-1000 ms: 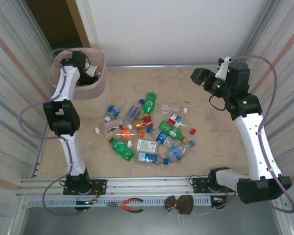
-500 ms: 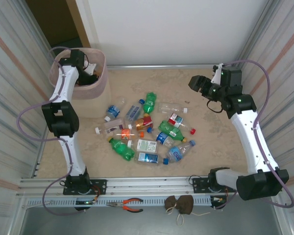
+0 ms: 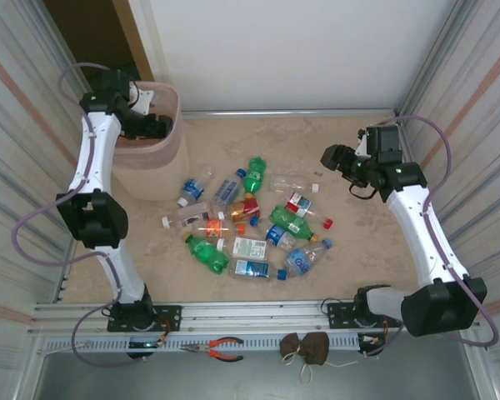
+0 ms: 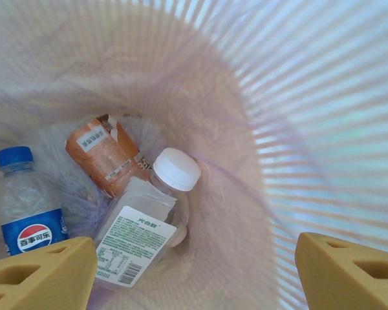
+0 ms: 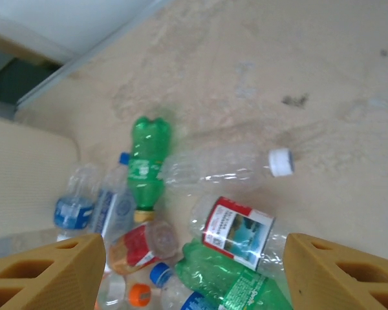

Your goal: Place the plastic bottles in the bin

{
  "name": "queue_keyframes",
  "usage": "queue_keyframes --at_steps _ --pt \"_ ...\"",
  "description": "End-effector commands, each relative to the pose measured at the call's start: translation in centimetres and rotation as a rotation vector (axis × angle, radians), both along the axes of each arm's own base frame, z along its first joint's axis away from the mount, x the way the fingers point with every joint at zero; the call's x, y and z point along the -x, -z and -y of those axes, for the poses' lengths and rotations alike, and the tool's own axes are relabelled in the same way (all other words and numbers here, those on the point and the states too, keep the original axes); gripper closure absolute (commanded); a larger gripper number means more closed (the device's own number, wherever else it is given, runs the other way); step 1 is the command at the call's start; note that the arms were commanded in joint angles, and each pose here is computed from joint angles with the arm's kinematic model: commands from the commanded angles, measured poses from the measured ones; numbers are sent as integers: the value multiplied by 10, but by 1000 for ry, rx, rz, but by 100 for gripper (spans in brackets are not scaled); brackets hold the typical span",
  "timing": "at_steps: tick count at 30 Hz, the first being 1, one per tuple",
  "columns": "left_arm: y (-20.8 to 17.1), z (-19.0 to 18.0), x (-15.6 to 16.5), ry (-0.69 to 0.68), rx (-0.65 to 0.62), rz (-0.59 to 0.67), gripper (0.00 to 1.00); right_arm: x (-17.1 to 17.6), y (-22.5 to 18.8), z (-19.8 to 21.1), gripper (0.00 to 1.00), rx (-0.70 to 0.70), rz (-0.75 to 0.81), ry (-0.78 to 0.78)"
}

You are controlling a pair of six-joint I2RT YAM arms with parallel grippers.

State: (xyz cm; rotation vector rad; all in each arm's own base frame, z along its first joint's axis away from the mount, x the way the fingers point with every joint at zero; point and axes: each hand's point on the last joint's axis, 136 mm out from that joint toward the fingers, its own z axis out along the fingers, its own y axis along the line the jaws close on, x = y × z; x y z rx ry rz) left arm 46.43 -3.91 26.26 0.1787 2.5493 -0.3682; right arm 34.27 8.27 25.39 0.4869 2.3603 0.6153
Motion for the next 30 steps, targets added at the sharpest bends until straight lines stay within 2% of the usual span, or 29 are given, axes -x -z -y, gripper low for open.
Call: queue_keyframes --at_steps 1,3,9,14,20,30 --pt "-30 6 14 6 50 62 19 2 34 25 28 -43 -149 261" --pt "-39 8 19 12 61 91 20 2 52 29 28 -121 -232 398" --pt "-64 13 37 15 88 163 20 -9 92 28 33 -280 -431 630" --pt "-86 25 50 65 149 259 19 -30 128 9 36 -419 -571 682" --pt "-95 34 64 87 203 287 19 -57 162 -10 36 -533 -666 701" --pt "-108 40 77 113 232 328 19 -75 201 -10 37 -555 -735 779"
